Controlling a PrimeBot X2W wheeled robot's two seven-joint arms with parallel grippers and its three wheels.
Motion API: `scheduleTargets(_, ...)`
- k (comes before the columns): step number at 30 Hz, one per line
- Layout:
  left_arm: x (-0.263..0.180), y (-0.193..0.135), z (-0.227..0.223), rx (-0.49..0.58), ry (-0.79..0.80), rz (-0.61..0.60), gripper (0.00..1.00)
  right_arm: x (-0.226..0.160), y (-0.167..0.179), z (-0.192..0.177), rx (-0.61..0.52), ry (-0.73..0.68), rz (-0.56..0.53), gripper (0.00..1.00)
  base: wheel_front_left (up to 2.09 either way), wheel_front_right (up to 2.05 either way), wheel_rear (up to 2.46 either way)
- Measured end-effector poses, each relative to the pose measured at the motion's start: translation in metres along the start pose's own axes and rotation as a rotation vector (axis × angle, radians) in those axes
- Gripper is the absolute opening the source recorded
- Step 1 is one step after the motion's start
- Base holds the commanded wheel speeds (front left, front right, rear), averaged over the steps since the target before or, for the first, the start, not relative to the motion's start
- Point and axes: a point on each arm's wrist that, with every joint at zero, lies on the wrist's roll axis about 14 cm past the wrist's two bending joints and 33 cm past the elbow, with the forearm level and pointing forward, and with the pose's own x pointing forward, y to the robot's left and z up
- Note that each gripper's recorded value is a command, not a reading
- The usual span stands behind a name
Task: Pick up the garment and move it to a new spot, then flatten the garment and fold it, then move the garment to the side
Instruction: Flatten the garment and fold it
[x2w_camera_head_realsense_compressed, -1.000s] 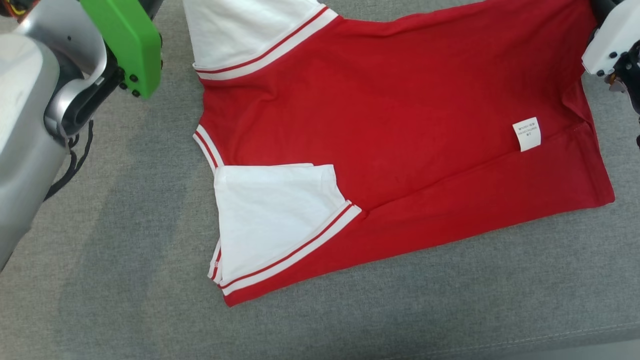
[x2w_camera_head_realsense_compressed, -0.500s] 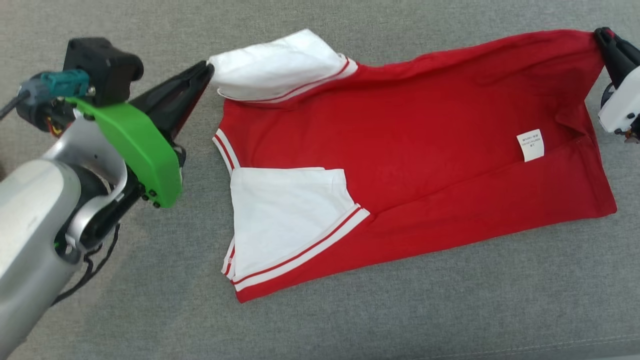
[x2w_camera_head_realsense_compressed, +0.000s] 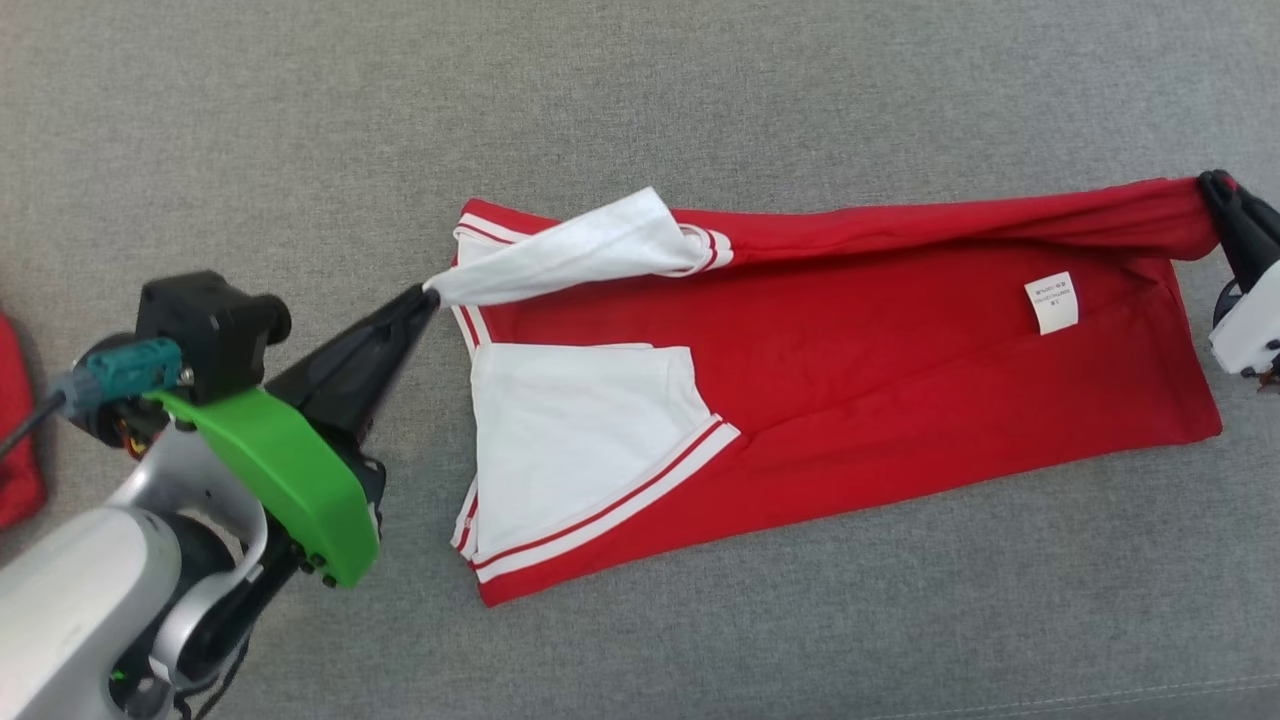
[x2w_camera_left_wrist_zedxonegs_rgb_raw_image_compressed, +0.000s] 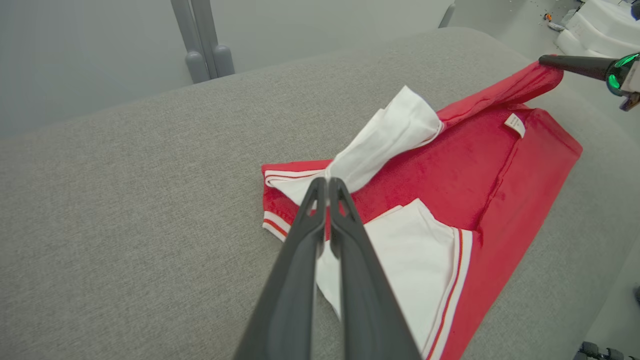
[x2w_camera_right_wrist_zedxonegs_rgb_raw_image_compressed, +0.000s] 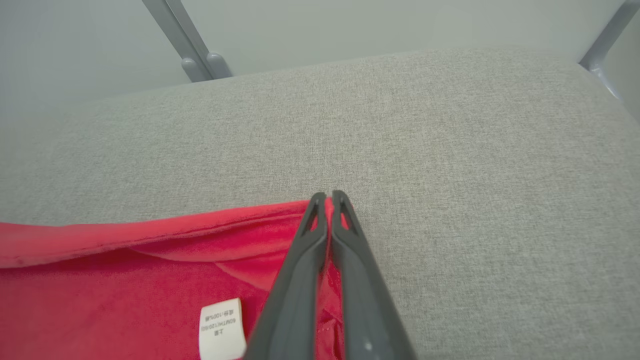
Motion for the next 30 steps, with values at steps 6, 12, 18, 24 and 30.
scheduleTargets(6,-0.013,-0.017,-0.027,-0.081,0.02,-0.002,0.0,-0.012,0.004,-0.02,-0.022,0.011,0.007,0.0,0.0,0.0,0.0)
scheduleTargets(12,-0.021,-0.026,-0.054,-0.157,0.059,0.009,0.0,-0.018,0.003,-0.033,-0.027,0.01,0.005,0.04,0.0,0.0,0.0)
scheduleTargets(18,-0.024,-0.029,-0.074,-0.196,0.093,0.022,0.2,-0.019,-0.002,-0.047,-0.002,0.041,-0.015,1.0,0.0,0.0,0.0)
scheduleTargets(24,-0.024,-0.031,-0.08,-0.215,0.073,0.052,1.0,-0.024,-0.008,-0.039,0.056,-0.025,-0.041,1.0,0.0,0.0,0.0)
scheduleTargets(30,-0.028,-0.032,-0.076,-0.212,-0.052,0.143,1.0,-0.047,-0.01,-0.049,0.112,-0.071,-0.057,1.0,0.0,0.0,0.0)
